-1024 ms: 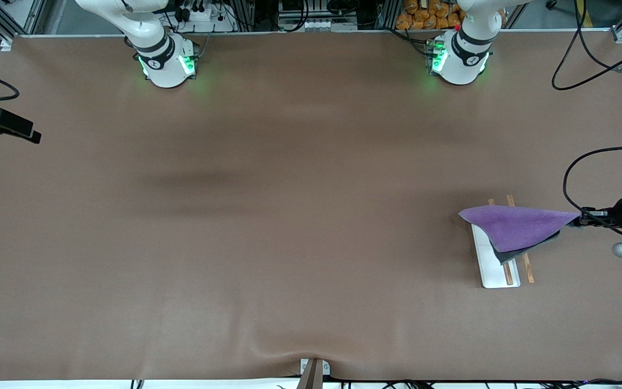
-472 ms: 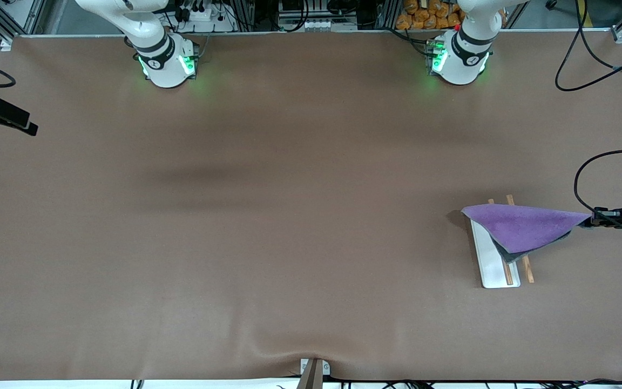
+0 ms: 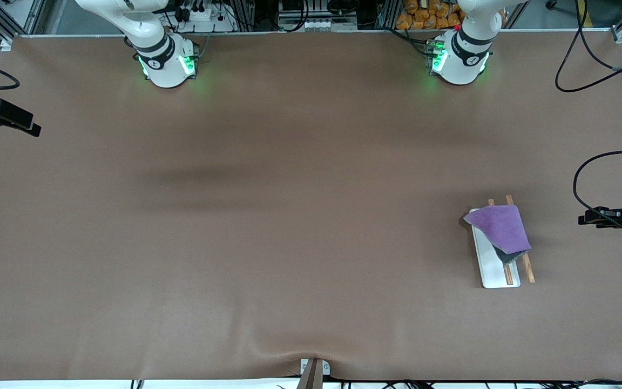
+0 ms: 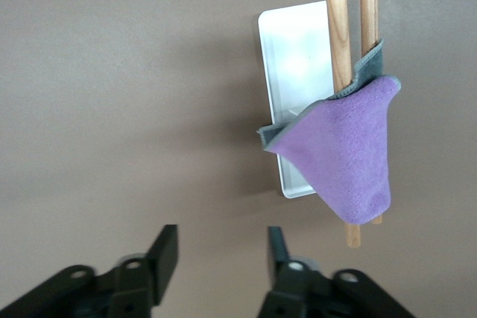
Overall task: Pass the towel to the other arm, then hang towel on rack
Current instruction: 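Open the left gripper and draw it back from the rack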
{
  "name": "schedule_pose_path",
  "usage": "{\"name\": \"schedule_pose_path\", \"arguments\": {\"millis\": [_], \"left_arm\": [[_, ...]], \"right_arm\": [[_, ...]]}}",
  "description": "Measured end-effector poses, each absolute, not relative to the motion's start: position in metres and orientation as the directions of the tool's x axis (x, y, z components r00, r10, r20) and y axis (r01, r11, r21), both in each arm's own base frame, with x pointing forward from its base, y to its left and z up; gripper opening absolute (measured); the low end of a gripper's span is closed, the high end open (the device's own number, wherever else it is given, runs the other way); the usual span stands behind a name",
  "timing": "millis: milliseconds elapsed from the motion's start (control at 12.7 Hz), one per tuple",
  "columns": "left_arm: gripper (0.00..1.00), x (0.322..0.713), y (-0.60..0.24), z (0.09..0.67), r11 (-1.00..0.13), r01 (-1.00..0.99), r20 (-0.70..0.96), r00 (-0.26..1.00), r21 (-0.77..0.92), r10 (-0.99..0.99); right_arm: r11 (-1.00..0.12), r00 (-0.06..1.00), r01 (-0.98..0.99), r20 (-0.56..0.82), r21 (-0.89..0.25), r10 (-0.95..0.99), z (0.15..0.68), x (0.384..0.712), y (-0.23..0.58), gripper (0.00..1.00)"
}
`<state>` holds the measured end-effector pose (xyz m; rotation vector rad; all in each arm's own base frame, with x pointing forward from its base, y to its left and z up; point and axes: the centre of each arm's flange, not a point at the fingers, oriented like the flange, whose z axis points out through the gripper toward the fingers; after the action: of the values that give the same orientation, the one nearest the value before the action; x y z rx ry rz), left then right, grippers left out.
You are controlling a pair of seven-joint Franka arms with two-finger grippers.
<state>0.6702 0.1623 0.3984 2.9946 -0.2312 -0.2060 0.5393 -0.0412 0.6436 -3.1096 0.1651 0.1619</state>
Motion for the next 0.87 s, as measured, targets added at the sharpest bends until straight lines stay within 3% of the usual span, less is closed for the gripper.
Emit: {"name": "schedule_pose_path", "arguments": {"millis": [236,315,630,866], "left_arm": [[0.96,0.671,0.161,0.419,-0.980,-0.150,-0.093,0.982,0.128,-0.163],[1.00,0.671,0.158,0.437,-0.981,-0.158,-0.065,0.984,0.117,-0.166],[1.00,0.645,0.125,0.534,-0.974,-0.206,-0.004,0.978,0.095,-0.207],[1.00,0.623,0.096,0.579,-0.990,-0.101,-0.018,0.995,0.096,-0.103]], "right_arm": [[-0.993,0.988,-0.117,-0.105,-0.016,-0.115,0.643,0.538,-0.055,1.00],[-0.993,0.988,-0.116,-0.102,-0.016,-0.114,0.643,0.538,-0.058,1.00],[-0.993,0.991,-0.120,-0.061,-0.016,-0.119,0.640,0.547,-0.063,1.00],[-0.993,0.992,-0.120,-0.051,-0.017,-0.119,0.641,0.548,-0.065,1.00]]}}
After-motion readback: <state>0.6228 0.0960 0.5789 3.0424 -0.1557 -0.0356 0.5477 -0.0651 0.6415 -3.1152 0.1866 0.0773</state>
